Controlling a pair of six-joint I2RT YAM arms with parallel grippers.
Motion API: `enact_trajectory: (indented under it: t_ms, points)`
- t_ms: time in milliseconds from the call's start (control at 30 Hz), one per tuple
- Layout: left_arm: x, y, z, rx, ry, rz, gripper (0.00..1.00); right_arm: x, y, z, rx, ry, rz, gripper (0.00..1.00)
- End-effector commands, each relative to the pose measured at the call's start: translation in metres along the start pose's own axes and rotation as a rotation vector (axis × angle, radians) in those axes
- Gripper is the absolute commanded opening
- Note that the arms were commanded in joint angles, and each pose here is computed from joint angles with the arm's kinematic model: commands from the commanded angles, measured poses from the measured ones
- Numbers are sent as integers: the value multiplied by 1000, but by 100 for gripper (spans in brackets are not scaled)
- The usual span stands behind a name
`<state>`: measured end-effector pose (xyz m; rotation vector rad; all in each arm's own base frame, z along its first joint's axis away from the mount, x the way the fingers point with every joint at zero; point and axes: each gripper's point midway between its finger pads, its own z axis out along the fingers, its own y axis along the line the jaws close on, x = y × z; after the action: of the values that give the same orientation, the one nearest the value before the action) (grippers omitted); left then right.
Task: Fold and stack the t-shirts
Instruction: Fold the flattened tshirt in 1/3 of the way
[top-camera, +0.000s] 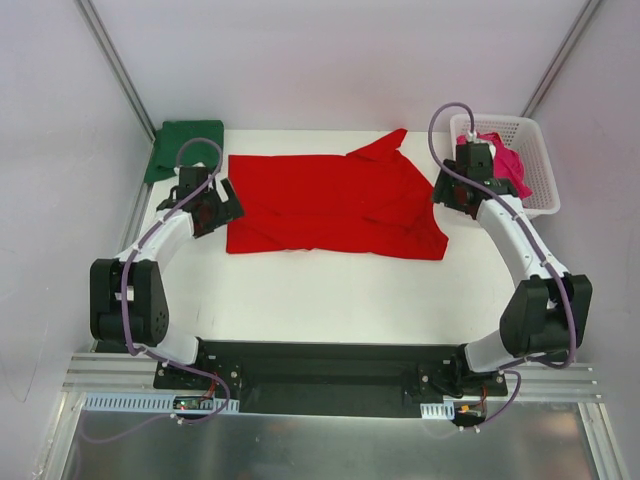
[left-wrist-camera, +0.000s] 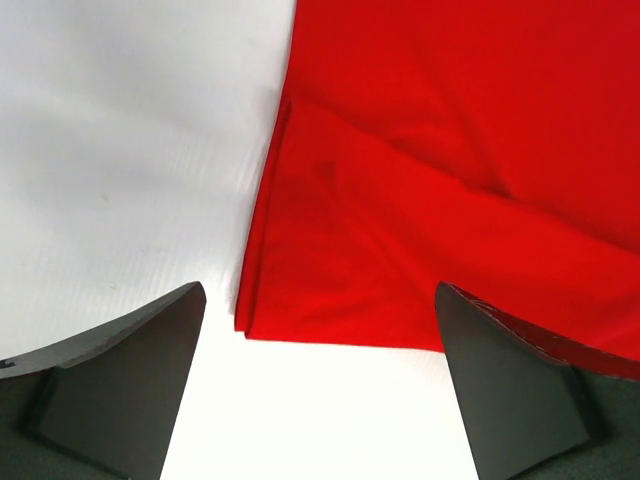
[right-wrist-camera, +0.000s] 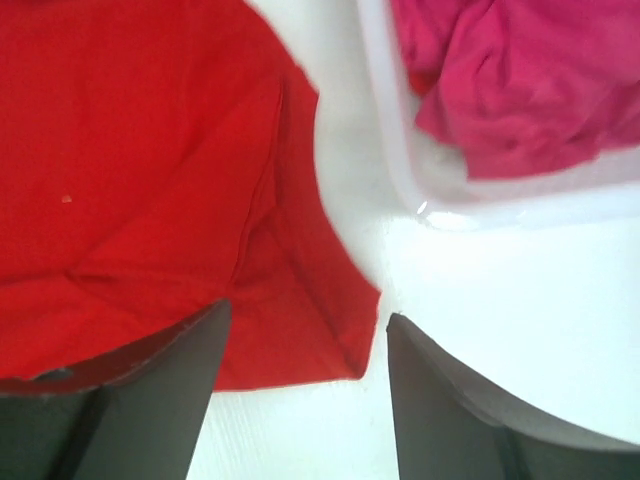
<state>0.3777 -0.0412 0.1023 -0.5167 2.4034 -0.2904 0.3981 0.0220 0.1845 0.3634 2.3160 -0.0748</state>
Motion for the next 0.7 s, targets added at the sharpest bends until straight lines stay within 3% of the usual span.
enact_trajectory:
  t_ms: [0, 300, 667]
  points:
    - [18, -19, -4, 50, 22, 13, 99, 38, 17, -6, -74, 60, -2, 66]
    - [45, -45, 3, 66, 64, 81, 99, 82, 37, 2, -132, 134, -33, 65]
    - [44, -41, -3, 58, 40, 114, 99, 87, 74, 37, -255, 191, 11, 63]
